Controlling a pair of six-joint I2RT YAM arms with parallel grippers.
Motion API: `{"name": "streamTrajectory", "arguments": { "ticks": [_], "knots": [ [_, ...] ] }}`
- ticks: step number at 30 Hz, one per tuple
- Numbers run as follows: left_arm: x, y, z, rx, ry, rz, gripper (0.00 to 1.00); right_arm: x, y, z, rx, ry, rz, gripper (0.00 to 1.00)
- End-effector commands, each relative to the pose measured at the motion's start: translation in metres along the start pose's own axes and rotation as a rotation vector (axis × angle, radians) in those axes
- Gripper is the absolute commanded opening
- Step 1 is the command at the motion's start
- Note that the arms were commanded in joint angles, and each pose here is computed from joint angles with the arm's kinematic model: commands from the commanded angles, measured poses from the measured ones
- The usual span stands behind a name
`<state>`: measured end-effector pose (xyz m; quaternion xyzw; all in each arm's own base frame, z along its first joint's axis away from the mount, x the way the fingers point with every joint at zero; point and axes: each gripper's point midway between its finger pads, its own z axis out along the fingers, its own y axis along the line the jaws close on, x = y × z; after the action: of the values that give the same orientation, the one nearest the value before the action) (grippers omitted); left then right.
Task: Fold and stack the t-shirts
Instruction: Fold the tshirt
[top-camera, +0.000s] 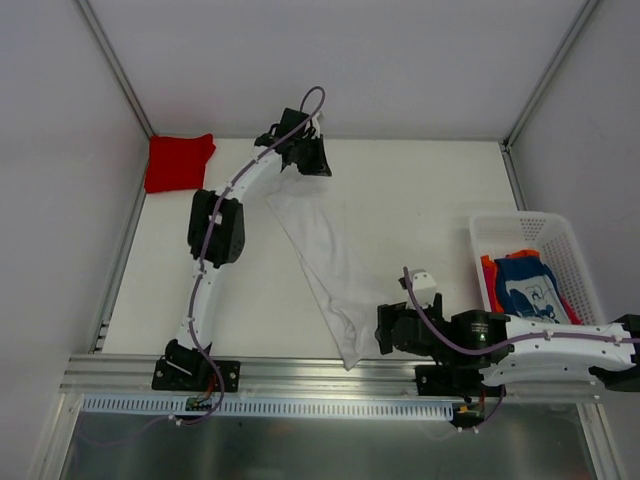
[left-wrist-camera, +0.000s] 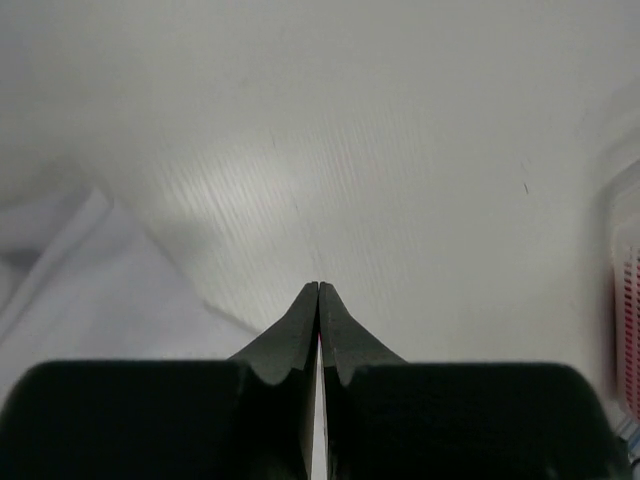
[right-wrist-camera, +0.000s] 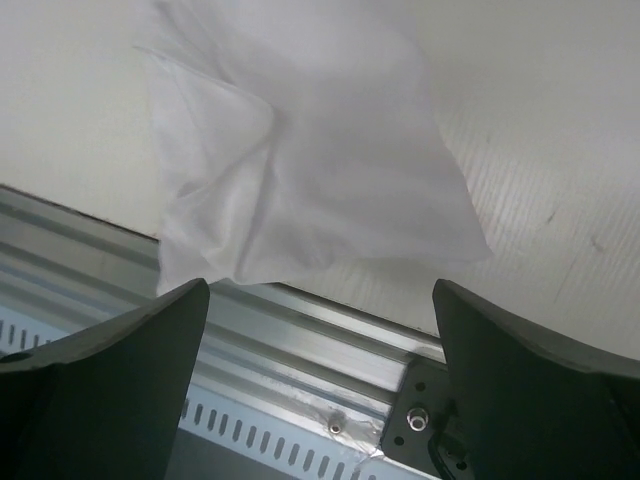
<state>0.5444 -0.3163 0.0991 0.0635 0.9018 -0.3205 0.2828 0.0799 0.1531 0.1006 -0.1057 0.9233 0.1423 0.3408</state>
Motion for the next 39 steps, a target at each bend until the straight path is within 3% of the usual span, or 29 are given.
{"name": "streamTrajectory", "arguments": {
  "ticks": [1,2,3,4,5,6,7,13,18,23,34,39],
  "knots": [
    [-0.085,-0.109,-0.176,0.037,-0.384,0.214,0.0,-0.066,0.049,-0.023,-0.076,-0.135,-0.069,1.0],
    [-0.083,-0.109,-0.192,0.015,-0.413,0.218,0.0,-0.079,0.054,-0.025,-0.058,-0.152,-0.09,1.0],
    [-0.067,-0.09,-0.197,-0.058,-0.405,0.207,0.0,-0.098,0.067,-0.027,-0.038,-0.158,-0.102,0.87],
    [-0.071,-0.107,-0.243,-0.057,-0.483,0.221,0.0,-0.108,0.071,-0.025,-0.028,-0.149,-0.145,0.69],
    [-0.065,-0.104,-0.258,-0.082,-0.503,0.219,0.0,-0.119,0.074,-0.017,-0.025,-0.117,-0.122,0.42],
    [-0.046,-0.084,-0.26,-0.15,-0.488,0.193,0.0,-0.135,0.093,-0.006,-0.047,-0.112,-0.113,0.01],
    [-0.042,-0.094,-0.298,-0.146,-0.554,0.201,0.0,-0.142,0.103,0.004,-0.078,-0.09,-0.117,0.0],
    [0.025,-0.051,-0.357,-0.293,-0.64,0.149,0.0,-0.201,0.142,0.107,-0.216,0.12,-0.137,0.01],
    [0.068,-0.041,-0.355,-0.257,-0.593,0.155,0.0,-0.223,0.177,0.182,-0.411,0.273,-0.122,0.01],
    [0.094,-0.027,-0.356,-0.271,-0.59,0.13,0.0,-0.228,0.192,0.236,-0.443,0.306,-0.148,0.01],
    [0.12,-0.028,-0.35,-0.206,-0.557,0.113,0.0,-0.224,0.175,0.301,-0.548,0.321,-0.075,0.01],
    [0.125,-0.026,-0.348,-0.202,-0.551,0.117,0.0,-0.252,0.152,0.314,-0.579,0.282,0.001,0.0]
  ]
}}
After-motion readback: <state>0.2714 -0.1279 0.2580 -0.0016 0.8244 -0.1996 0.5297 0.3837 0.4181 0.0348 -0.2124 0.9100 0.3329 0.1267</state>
